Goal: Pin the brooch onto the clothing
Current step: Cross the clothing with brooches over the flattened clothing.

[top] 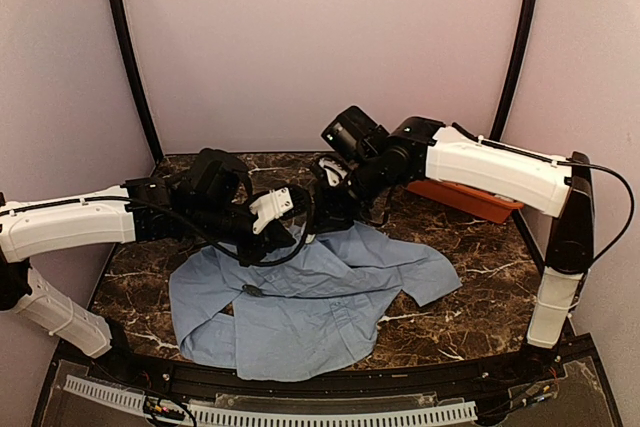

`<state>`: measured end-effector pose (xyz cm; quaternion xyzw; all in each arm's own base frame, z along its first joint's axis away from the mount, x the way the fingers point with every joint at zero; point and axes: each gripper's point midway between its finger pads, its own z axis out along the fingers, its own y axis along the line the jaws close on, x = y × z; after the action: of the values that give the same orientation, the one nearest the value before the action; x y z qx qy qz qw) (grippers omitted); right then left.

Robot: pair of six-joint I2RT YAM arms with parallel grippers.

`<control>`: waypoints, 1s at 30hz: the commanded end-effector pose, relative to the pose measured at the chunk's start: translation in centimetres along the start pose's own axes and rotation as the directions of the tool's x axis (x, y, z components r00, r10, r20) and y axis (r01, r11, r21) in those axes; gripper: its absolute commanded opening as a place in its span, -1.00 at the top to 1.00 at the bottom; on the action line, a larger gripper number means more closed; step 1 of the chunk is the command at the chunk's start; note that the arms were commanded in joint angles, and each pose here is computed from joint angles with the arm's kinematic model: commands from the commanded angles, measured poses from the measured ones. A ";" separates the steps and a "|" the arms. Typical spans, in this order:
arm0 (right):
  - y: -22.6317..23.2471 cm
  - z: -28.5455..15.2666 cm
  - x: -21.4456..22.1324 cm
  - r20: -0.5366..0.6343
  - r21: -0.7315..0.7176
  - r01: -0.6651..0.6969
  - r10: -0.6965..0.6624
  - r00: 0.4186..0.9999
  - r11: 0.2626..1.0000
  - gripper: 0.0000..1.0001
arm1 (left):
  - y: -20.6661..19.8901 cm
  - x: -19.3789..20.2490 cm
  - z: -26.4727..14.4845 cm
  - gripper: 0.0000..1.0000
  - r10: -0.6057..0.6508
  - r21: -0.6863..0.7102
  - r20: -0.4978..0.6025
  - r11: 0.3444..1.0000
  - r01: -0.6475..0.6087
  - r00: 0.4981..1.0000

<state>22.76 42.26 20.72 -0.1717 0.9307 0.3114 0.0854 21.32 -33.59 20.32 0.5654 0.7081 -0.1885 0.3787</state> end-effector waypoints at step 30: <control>2.7 0.9 2.2 -0.063 -0.092 0.137 -0.143 0.988 0.986 1.00 | -0.2 0.3 0.0 0.99 0.017 -0.005 -0.005 1.000 -0.017 1.000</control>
<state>21.07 43.48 20.44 -0.2198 0.9187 0.3204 0.0714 21.45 -33.52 20.29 0.5644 0.7093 -0.1847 0.3798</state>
